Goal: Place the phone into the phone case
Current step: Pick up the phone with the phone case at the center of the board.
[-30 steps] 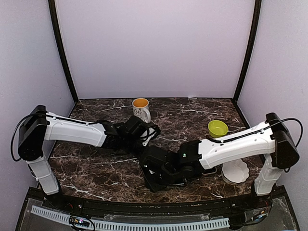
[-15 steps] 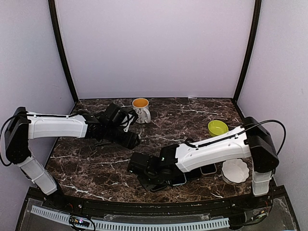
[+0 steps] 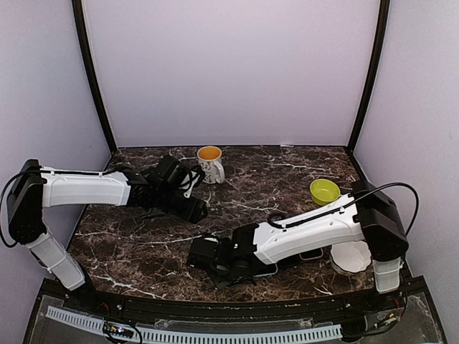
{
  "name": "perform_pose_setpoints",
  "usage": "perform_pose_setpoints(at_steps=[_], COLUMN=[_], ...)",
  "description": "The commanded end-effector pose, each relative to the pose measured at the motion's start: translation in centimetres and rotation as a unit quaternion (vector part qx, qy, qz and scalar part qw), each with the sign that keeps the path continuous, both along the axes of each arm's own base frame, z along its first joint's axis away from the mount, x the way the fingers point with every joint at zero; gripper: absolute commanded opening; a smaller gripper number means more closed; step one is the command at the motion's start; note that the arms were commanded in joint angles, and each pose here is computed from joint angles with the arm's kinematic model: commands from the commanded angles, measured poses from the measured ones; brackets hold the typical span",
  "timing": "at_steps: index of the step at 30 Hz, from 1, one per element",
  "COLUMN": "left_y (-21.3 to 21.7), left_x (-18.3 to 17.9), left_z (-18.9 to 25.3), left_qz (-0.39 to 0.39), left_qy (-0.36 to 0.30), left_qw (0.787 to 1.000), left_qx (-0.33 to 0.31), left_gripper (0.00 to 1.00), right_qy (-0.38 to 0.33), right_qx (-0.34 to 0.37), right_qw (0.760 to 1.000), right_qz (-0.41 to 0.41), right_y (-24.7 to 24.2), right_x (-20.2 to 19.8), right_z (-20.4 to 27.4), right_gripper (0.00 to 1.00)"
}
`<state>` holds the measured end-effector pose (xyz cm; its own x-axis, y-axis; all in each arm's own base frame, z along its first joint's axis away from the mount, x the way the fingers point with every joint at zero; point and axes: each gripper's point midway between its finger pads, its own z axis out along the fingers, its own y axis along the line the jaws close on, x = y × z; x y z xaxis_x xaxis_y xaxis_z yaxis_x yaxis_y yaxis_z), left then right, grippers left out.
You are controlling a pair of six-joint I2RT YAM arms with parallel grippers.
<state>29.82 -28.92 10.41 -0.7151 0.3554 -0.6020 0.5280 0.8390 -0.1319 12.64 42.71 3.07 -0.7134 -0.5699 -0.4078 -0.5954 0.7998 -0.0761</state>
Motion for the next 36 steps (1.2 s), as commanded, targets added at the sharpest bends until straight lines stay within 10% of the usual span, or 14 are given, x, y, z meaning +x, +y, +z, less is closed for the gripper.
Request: perform_pose_setpoints(at_steps=[1, 16, 20, 26, 36], left_y=[0.7, 1.0, 1.2, 1.8, 2.0], left_x=[-0.3, -0.2, -0.2, 0.0, -0.1], left_z=[0.4, 0.4, 0.6, 1.2, 0.9], left_qz=[0.002, 0.006, 0.007, 0.012, 0.012], left_qy=[-0.001, -0.002, -0.006, -0.016, -0.011], left_qw=[1.0, 1.0, 1.0, 1.0, 1.0], left_qx=[0.005, 0.012, 0.014, 0.016, 0.02], left_gripper=[0.67, 0.67, 0.67, 0.67, 0.67], right_qy=[0.01, 0.083, 0.056, 0.059, 0.067], right_qx=[-0.128, -0.029, 0.017, 0.041, 0.001], right_qw=[0.992, 0.995, 0.998, 0.997, 0.997], right_qz=[-0.012, 0.046, 0.037, -0.037, -0.03], right_y=[-5.0, -1.7, -0.5, -2.4, -1.6], right_x=[-0.7, -1.9, -0.2, 2.3, 2.7], right_z=[-4.1, -1.3, 2.8, 3.2, 0.5], right_gripper=[0.3, 0.04, 0.23, 0.94, 0.99])
